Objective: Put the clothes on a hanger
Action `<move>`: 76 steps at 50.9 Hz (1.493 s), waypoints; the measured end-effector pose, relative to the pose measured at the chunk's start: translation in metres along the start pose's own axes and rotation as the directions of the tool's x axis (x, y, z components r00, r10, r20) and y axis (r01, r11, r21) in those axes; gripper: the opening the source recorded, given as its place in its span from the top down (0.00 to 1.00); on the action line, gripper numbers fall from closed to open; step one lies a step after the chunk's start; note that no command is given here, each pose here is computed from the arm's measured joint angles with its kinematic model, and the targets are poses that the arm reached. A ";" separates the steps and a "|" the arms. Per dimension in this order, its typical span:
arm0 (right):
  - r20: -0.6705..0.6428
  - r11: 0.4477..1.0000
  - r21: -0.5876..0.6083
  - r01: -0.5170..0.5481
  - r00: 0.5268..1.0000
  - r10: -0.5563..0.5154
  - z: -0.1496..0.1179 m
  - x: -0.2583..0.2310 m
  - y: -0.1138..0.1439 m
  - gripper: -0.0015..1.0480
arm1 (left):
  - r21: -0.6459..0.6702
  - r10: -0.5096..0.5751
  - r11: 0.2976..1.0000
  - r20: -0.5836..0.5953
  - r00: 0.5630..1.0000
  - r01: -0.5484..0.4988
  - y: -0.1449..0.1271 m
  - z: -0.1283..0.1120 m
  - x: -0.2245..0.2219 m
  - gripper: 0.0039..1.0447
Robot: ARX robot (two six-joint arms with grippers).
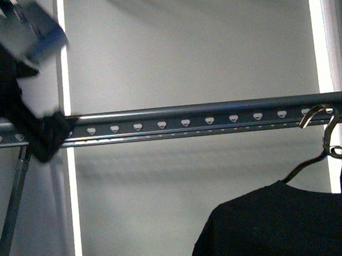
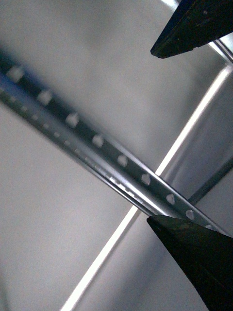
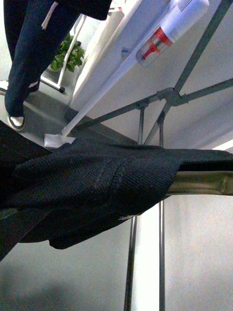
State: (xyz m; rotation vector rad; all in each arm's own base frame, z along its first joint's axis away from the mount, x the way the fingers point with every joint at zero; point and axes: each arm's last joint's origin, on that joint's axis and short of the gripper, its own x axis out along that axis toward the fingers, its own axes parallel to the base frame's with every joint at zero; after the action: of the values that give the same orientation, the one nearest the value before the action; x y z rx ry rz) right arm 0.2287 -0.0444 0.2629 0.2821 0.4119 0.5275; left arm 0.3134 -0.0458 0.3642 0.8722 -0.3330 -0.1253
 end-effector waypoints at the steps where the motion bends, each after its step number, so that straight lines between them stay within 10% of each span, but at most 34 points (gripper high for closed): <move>1: -0.003 1.000 0.001 0.004 1.000 -0.004 0.000 0.001 0.000 0.93 | -0.082 0.020 0.996 0.015 1.000 -0.018 0.005 0.005 -0.002 0.06; 11: 0.006 0.999 -0.034 -0.027 1.000 0.027 0.002 0.004 0.011 0.93 | -0.440 0.013 0.898 0.056 0.998 0.013 0.006 0.015 -0.004 0.06; 20: 0.027 0.998 -0.052 -0.031 0.999 0.033 0.004 0.002 0.018 0.93 | -0.432 -0.211 0.873 0.088 0.974 0.228 0.007 0.004 0.004 0.06; 35: 0.037 0.997 -0.073 -0.004 0.999 0.007 0.011 0.005 0.022 0.93 | -0.564 0.296 0.784 -0.026 0.955 -0.258 0.092 0.007 -0.023 0.06; 47: 0.061 0.988 -0.139 0.070 0.996 -0.062 0.035 0.017 0.022 0.93 | -0.776 0.258 0.584 -0.098 0.961 -0.236 0.087 -0.023 -0.071 0.07; 55: 0.063 0.969 -0.165 0.185 0.982 -0.177 0.064 0.035 0.010 0.93 | -0.756 -0.017 0.605 -0.325 0.946 -0.249 0.010 -0.044 -0.118 0.37; 70: 0.092 0.926 -0.214 0.311 0.950 -0.298 0.121 0.074 0.009 0.93 | -0.730 -0.020 0.634 -0.347 0.938 -0.256 -0.058 -0.061 -0.171 0.98; 76: 0.094 0.918 -0.218 0.331 0.943 -0.318 0.136 0.089 0.010 0.93 | -0.732 -0.033 0.637 -0.340 0.940 -0.242 -0.073 -0.066 -0.185 0.97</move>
State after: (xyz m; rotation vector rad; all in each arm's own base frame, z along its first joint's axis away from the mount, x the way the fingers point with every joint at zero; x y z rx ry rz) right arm 0.3549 -0.0091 0.3592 0.0005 0.3292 0.2354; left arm 0.1634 0.0002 0.2252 -0.0033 0.0071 -0.0008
